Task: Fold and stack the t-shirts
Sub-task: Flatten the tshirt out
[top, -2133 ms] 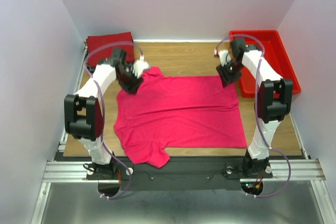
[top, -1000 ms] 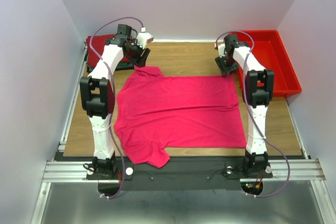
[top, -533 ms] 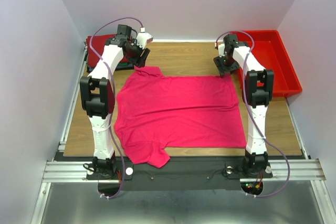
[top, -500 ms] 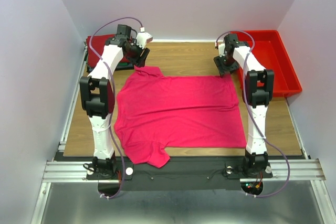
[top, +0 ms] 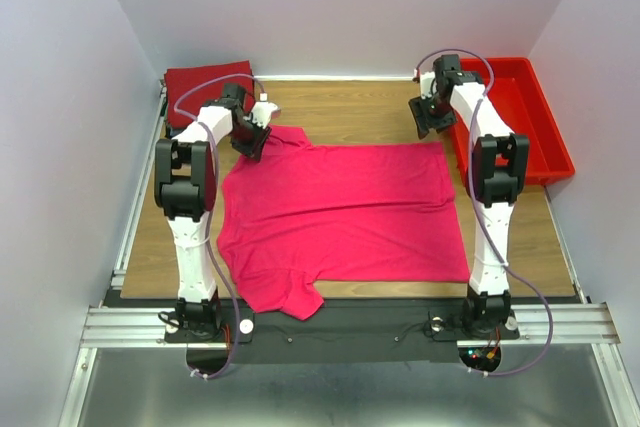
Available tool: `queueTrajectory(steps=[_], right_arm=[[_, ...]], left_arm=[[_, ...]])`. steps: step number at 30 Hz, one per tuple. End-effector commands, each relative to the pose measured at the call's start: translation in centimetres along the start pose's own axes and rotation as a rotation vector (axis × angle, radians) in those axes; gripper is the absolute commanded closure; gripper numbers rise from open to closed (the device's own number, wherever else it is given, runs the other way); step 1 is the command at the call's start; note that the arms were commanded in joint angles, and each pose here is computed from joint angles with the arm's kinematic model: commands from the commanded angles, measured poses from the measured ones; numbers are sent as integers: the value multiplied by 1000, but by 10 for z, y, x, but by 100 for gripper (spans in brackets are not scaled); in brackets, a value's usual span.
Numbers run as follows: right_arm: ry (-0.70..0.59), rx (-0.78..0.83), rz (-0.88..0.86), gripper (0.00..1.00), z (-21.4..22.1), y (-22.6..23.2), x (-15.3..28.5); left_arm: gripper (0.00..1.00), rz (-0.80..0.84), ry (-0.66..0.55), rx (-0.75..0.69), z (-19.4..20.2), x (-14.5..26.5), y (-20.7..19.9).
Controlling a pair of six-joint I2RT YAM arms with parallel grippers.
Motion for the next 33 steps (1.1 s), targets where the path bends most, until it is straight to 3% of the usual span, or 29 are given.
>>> queueTrajectory(steps=[1,11,25,33], right_arm=[[-79,-2,-3,37,-13,5,39],[-28,-6,21,43,0,1,31],[-112,-65,-136,45,-34,21,0],[-157,-90,-186,45,-48,29,-34]], left_arm=[[61,-37,5,0,11,9,4],[64,-101,112,87,81,22,27],[45,-59,-32,33,35,50,32],[39,-68,-144,86,3,76,37]])
Point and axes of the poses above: each gripper's point midway between its finger pads, its own x axis back along the fingers, its own y axis along the line the jaws close on, z = x × y, the point moved 4 cm from there along x, back along the fingers, and after that the axes turned 11 degrees about -x, right-handed, at the moved point
